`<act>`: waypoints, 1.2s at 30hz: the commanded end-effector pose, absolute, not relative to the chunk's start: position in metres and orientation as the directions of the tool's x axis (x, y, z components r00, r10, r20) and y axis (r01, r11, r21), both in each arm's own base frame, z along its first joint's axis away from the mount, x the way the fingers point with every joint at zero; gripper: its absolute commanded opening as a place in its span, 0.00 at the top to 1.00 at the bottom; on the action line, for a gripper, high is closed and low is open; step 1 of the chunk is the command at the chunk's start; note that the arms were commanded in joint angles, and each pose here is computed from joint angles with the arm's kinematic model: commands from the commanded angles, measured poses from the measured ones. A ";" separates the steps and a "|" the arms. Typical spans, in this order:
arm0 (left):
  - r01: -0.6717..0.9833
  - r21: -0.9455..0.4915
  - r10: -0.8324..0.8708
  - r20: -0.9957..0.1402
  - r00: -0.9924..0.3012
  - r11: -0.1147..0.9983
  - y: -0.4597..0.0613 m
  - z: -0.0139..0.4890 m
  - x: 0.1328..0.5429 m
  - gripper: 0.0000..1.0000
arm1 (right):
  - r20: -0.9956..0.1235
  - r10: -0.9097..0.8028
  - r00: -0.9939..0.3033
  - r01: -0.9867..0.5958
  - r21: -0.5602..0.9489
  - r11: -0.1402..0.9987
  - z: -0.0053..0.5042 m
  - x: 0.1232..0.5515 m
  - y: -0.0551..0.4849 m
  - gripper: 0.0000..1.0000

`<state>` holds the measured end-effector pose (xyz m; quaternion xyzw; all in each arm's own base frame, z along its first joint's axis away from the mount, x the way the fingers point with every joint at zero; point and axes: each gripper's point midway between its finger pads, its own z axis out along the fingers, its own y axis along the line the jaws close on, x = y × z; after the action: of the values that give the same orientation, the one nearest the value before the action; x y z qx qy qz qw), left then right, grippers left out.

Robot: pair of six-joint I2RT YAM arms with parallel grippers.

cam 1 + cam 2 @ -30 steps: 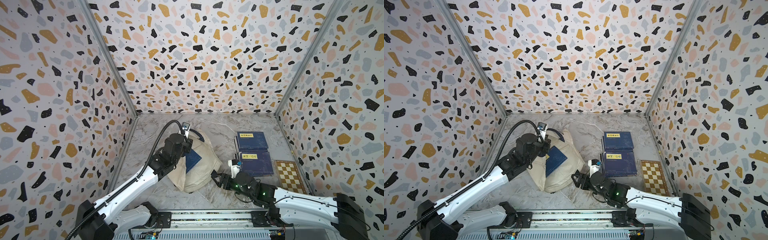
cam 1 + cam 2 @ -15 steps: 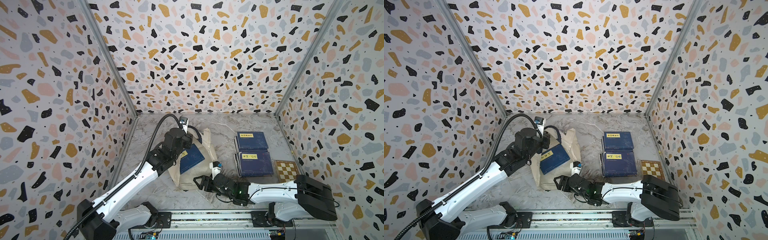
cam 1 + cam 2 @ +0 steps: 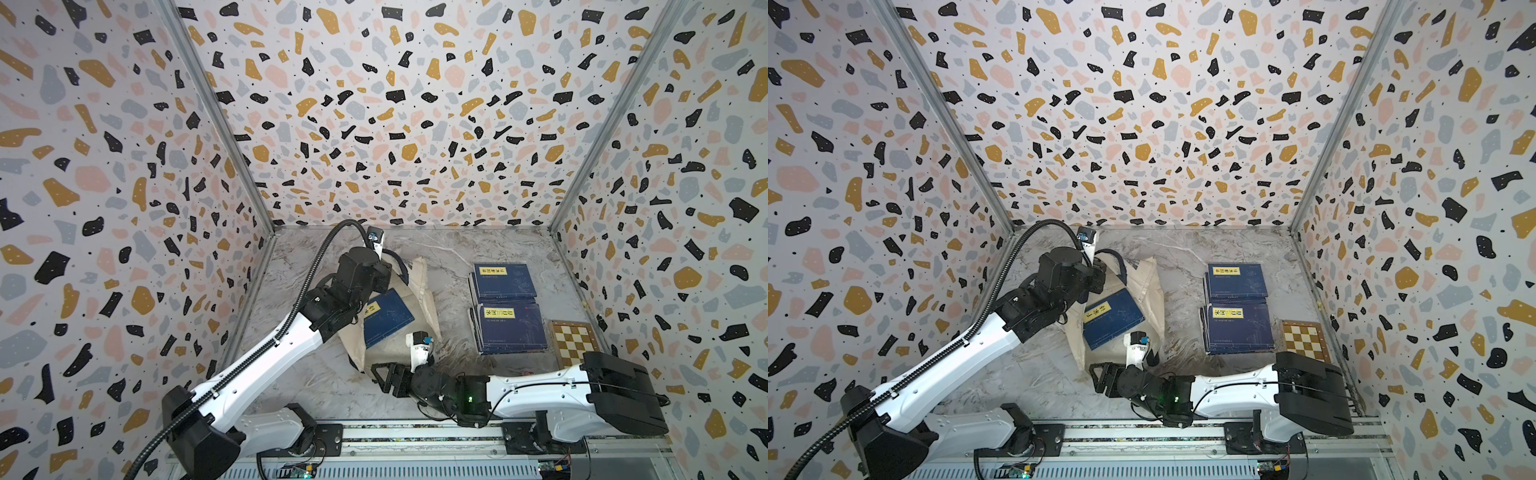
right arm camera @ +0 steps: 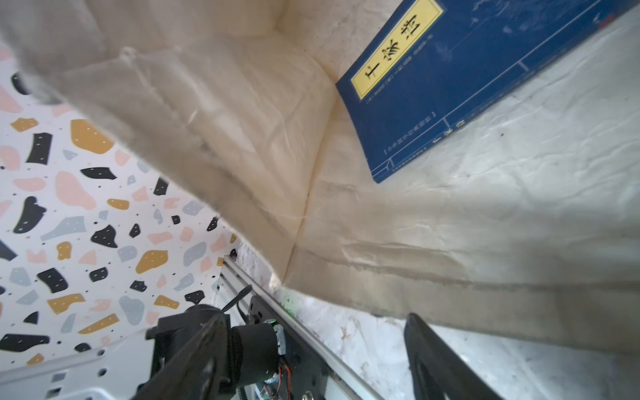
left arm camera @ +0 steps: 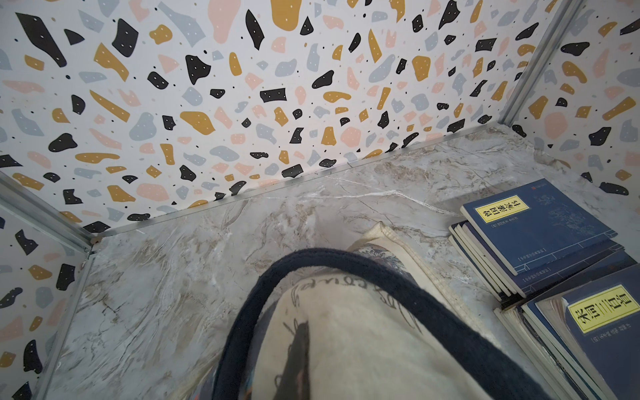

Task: Take out the books from the canvas bag
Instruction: Pick up the book from the canvas bag.

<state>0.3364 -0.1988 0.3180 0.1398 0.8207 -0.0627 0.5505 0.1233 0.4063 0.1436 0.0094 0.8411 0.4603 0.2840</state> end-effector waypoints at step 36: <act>0.468 0.034 0.069 -0.996 -0.057 0.883 -0.235 0.433 0.245 1.00 | -0.460 0.548 -0.699 -0.182 0.855 0.485 0.141 0.251 0.369 0.28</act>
<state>0.2487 -0.2398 0.4012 0.2219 0.7440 -0.1262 0.6176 0.2424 0.3679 0.1208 0.1296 0.8086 0.4601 0.3431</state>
